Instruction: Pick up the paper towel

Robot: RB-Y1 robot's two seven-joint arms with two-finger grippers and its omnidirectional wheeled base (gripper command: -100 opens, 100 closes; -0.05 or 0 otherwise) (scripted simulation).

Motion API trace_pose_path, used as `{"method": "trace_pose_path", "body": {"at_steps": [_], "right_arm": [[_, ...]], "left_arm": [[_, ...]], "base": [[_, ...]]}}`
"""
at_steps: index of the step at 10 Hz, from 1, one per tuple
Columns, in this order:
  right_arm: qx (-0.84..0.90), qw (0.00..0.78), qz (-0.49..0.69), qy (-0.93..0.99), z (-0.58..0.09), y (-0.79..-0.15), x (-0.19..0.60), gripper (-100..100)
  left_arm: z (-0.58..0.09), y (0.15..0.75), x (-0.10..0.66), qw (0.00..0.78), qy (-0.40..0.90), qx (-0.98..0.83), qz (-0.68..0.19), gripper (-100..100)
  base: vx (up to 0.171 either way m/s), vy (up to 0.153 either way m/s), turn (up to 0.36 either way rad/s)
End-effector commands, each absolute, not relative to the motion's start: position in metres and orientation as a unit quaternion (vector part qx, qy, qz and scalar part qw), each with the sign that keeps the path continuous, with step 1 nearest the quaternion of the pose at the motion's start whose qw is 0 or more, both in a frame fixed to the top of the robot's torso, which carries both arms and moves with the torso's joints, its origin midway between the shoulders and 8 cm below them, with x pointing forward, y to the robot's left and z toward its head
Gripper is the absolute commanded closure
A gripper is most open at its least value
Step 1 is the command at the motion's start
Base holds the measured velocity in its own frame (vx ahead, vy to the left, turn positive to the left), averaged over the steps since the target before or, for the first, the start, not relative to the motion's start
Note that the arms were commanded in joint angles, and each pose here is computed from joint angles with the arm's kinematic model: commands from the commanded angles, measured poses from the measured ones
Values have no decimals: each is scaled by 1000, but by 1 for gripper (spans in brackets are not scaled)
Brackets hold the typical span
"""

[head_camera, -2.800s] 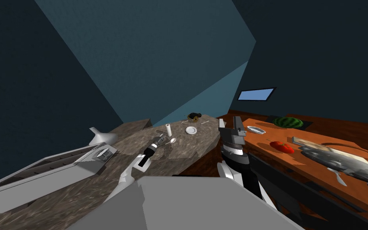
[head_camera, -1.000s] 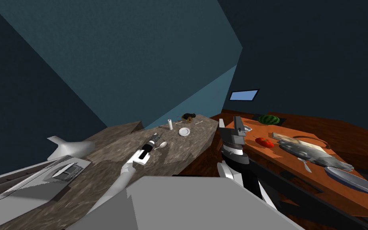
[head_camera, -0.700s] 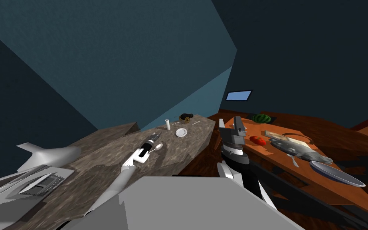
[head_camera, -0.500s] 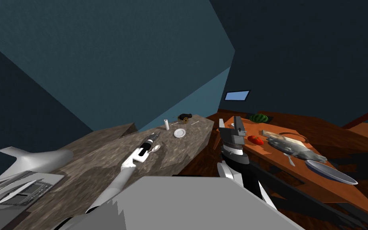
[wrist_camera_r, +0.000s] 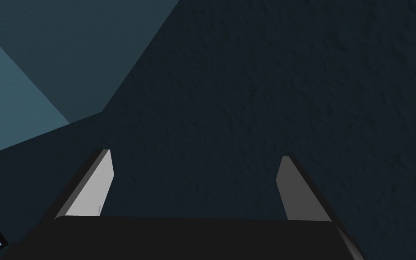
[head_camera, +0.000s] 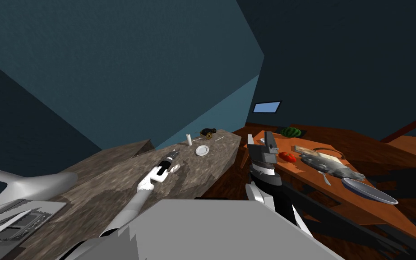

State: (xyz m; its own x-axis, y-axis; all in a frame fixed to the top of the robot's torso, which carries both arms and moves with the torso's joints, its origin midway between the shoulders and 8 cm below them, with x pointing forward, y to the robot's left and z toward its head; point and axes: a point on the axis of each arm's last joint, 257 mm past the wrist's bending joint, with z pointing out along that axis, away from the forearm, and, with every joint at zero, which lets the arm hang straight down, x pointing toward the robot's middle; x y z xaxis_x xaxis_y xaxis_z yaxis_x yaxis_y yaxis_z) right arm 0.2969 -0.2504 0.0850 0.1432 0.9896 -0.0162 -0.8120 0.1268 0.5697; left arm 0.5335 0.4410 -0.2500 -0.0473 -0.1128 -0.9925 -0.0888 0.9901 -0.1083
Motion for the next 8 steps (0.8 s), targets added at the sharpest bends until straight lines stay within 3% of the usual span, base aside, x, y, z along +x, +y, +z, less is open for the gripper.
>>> {"method": "trace_pose_path", "body": {"at_steps": [1, 4, 6, 8], "right_arm": [[221, 723, 623, 201, 85, -250, 297, 0], [221, 723, 623, 201, 85, -250, 297, 0], [221, 723, 623, 201, 85, -250, 297, 0], [221, 723, 623, 201, 85, -250, 297, 0]], "left_arm": [[-250, 441, 534, 687, 724, -70, -9, 100], [-250, 441, 534, 687, 724, -70, -9, 100], [-248, 461, 533, 687, 722, -77, 7, -100], [-247, 485, 531, 687, 721, -88, 25, -100]], "base": [[0, 0, 0], [0, 0, 0], [0, -8, -102], [15, -34, -239]]}}
